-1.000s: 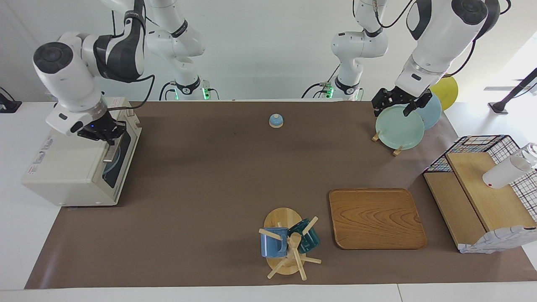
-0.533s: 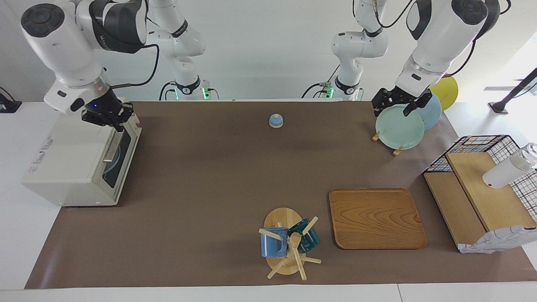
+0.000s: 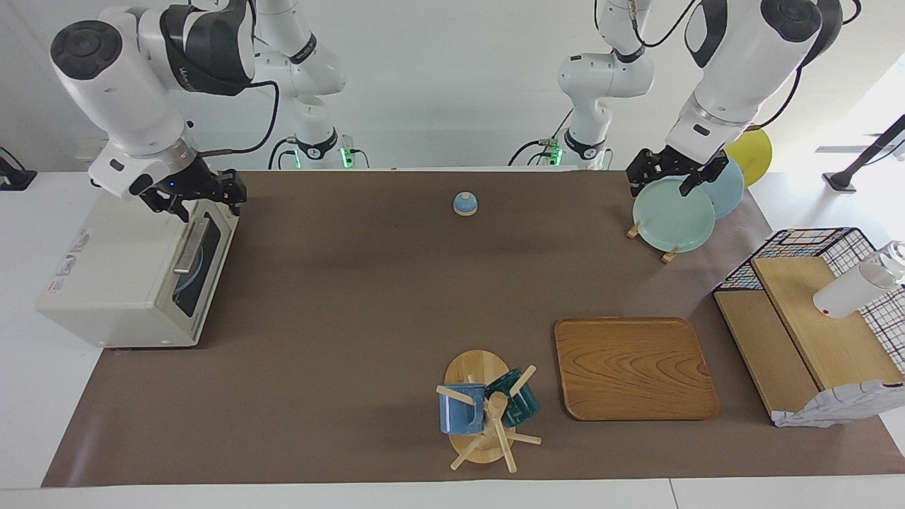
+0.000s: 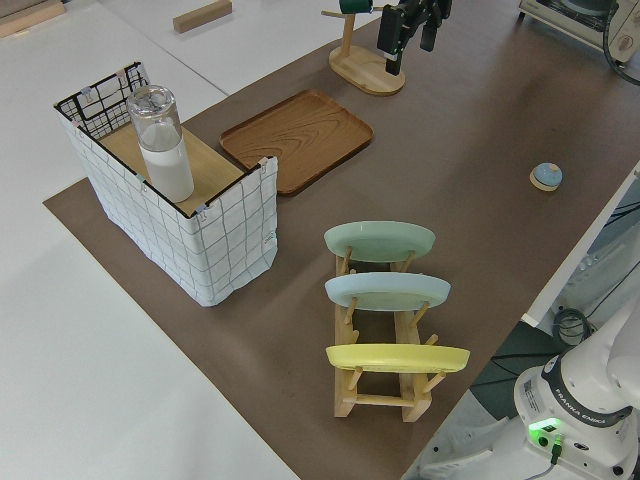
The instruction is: Put eggplant into oven
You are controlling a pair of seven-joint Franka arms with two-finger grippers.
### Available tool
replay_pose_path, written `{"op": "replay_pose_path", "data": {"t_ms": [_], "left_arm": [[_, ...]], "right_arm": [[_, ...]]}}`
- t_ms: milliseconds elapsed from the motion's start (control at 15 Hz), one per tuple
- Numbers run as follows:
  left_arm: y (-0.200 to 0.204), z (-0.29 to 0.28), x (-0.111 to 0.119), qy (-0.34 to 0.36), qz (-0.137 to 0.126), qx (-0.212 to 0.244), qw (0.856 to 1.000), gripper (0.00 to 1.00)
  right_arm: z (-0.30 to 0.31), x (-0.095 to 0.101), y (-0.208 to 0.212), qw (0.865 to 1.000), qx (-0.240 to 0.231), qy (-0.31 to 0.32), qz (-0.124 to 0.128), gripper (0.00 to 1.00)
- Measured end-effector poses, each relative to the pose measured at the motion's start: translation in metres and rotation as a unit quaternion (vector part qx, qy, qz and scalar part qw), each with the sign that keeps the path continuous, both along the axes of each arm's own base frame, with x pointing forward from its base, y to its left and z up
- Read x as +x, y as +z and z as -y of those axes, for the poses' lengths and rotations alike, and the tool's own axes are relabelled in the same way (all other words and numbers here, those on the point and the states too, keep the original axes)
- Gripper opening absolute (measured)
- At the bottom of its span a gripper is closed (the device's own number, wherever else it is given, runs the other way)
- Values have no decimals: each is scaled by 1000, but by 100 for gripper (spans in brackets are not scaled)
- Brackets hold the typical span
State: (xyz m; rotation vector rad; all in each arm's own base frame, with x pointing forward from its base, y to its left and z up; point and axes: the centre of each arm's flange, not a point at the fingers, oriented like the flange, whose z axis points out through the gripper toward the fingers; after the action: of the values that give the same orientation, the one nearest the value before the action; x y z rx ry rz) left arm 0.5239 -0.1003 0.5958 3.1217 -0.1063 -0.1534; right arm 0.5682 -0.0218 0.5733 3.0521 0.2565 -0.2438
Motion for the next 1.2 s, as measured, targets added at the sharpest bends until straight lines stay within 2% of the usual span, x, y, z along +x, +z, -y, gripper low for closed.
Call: {"op": "replay_pose_path", "data": {"t_ms": [333, 467, 1200], "left_arm": [[0, 0, 0, 0, 0, 0, 1000, 100], [0, 0, 0, 0, 0, 0, 1000, 100], [0, 0, 0, 0, 0, 0, 1000, 100]], "right_arm": [[-4, -14, 11, 1000, -4, -19, 8, 100], [0, -14, 14, 999, -4, -28, 17, 100], [12, -16, 12, 998, 13, -60, 15, 100]]}}
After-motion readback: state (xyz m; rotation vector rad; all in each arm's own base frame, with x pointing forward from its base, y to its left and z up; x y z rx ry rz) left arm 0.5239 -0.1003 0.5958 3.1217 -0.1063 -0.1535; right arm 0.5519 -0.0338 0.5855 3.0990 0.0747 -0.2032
